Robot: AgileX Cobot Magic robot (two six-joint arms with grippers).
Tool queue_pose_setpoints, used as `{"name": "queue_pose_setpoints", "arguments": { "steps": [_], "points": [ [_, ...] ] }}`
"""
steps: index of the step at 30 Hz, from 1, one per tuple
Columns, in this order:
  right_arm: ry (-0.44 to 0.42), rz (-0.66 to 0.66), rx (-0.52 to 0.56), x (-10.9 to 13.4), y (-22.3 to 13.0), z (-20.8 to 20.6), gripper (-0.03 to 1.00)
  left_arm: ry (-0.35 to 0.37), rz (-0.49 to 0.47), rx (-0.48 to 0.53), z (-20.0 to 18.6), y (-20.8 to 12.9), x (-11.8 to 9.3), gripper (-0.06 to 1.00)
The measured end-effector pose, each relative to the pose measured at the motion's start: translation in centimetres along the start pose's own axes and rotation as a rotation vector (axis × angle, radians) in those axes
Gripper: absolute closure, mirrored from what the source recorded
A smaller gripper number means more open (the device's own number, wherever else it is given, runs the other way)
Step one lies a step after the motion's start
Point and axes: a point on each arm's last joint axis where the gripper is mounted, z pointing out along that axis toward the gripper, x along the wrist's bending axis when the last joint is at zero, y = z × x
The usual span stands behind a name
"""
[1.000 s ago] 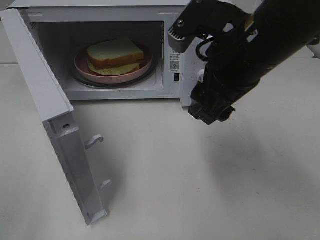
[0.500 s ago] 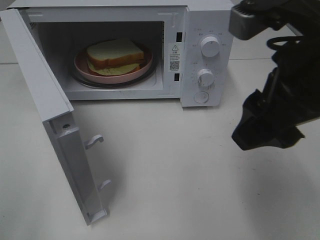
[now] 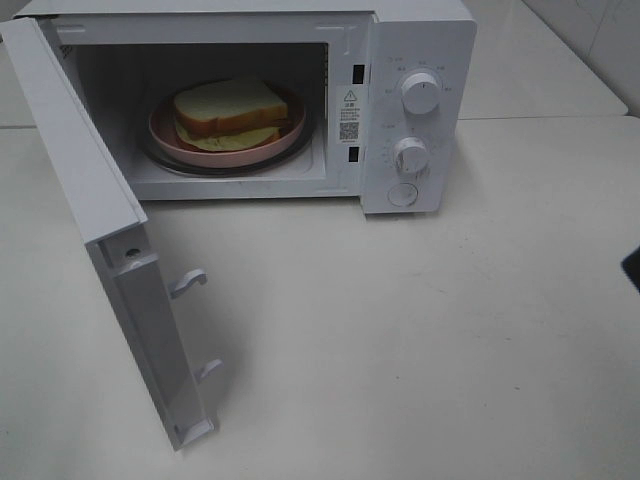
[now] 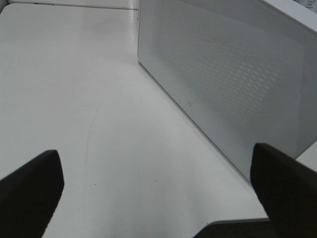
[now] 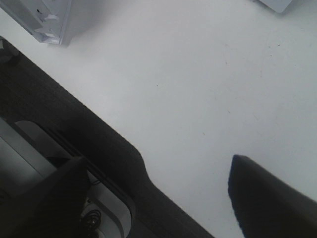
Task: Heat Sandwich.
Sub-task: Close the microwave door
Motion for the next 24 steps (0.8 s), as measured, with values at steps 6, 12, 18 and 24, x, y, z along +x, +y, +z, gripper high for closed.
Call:
{"name": "queue_pose_setpoints", "arguments": {
  "steps": [6,12,18,24],
  "points": [
    [-0.039,-0.008,-0.069,-0.3,-2.7,-1.6,0.20,0.000,0.000,0.000,0.0,0.0,0.0,-0.02],
    [-0.149,0.079,-0.086,-1.4,-6.5,-1.1,0.17,0.000,0.000,0.000,0.0,0.0,0.0,-0.02],
    [-0.239,0.191,-0.098,-2.0,-9.1,-0.7,0.14,0.000,0.000,0.000,0.0,0.0,0.0,-0.02],
    [-0.331,0.298,-0.185,-1.8,-12.0,-0.7,0.14,0.000,0.000,0.000,0.0,0.0,0.0,-0.02]
  ]
}}
